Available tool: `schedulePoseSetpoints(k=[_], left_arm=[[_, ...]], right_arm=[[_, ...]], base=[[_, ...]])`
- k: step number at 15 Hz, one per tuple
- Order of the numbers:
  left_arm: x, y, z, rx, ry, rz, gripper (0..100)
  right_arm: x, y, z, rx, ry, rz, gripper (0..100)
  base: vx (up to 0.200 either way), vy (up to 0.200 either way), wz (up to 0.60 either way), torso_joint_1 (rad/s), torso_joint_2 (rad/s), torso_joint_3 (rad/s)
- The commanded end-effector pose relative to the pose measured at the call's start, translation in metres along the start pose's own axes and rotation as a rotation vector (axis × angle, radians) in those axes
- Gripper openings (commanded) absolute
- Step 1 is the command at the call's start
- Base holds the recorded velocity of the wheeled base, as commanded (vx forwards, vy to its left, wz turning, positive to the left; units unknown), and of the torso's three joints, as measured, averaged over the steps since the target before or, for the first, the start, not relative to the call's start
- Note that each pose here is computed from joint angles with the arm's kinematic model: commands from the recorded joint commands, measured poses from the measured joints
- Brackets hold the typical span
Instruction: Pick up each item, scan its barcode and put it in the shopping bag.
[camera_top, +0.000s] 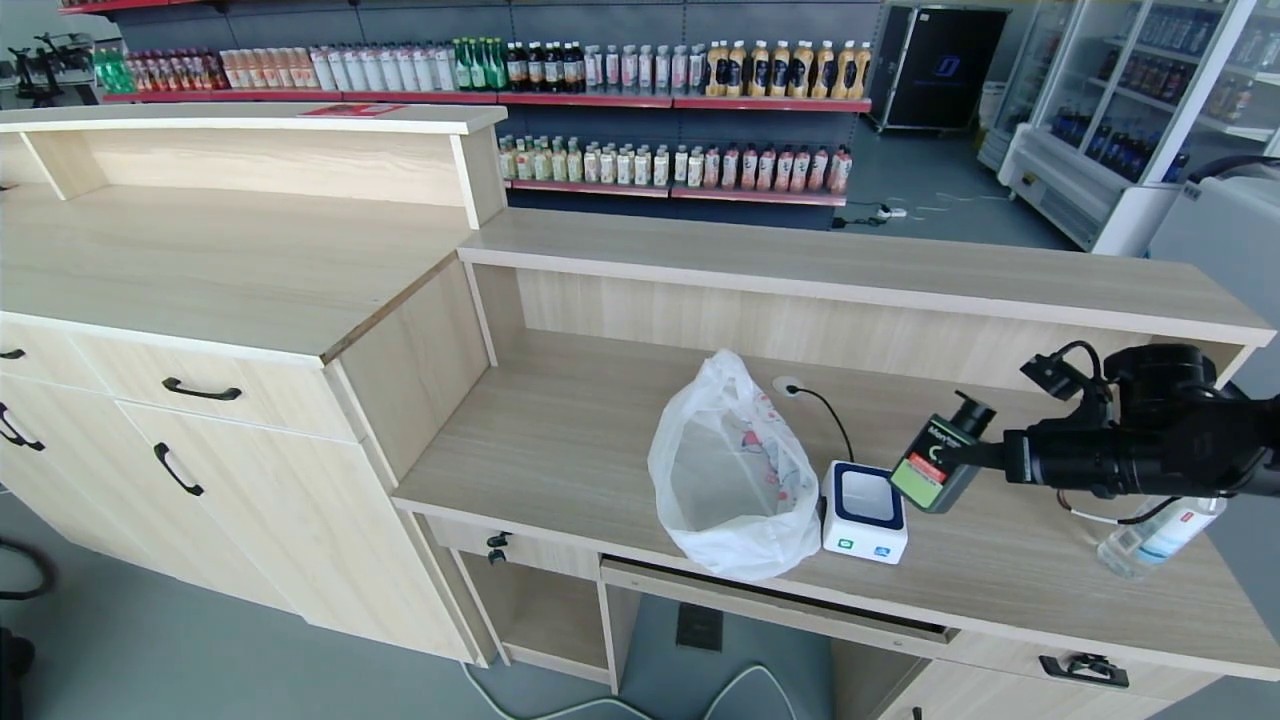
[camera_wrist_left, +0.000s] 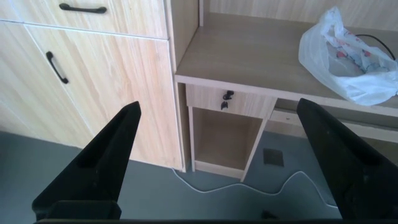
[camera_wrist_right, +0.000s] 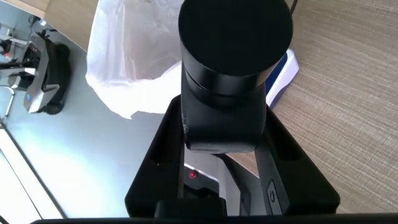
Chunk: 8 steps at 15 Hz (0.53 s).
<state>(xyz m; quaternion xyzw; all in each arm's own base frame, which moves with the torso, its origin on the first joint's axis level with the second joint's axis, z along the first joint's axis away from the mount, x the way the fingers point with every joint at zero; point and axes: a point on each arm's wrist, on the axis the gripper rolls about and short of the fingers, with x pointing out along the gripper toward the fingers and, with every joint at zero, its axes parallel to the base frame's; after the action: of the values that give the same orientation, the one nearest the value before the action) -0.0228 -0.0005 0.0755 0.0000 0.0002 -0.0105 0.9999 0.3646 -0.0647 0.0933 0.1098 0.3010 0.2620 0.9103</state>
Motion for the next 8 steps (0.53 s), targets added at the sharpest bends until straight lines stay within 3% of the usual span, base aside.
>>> schedulePoseSetpoints(k=[1,8], left_arm=[[0.000,0.000,0.000,0.000,0.001,0.000,100],[0.000,0.000,0.000,0.000,0.001,0.000,100]], right_arm=[[0.006,-0.003,-0.005,0.007,0.011,0.004,0],[0.024,-0.006,-0.005,-0.026,-0.003,-0.002,0]], base=[[0.000,0.000,0.00,0.000,0.00,0.000],[0.000,0.000,0.00,0.000,0.00,0.000]])
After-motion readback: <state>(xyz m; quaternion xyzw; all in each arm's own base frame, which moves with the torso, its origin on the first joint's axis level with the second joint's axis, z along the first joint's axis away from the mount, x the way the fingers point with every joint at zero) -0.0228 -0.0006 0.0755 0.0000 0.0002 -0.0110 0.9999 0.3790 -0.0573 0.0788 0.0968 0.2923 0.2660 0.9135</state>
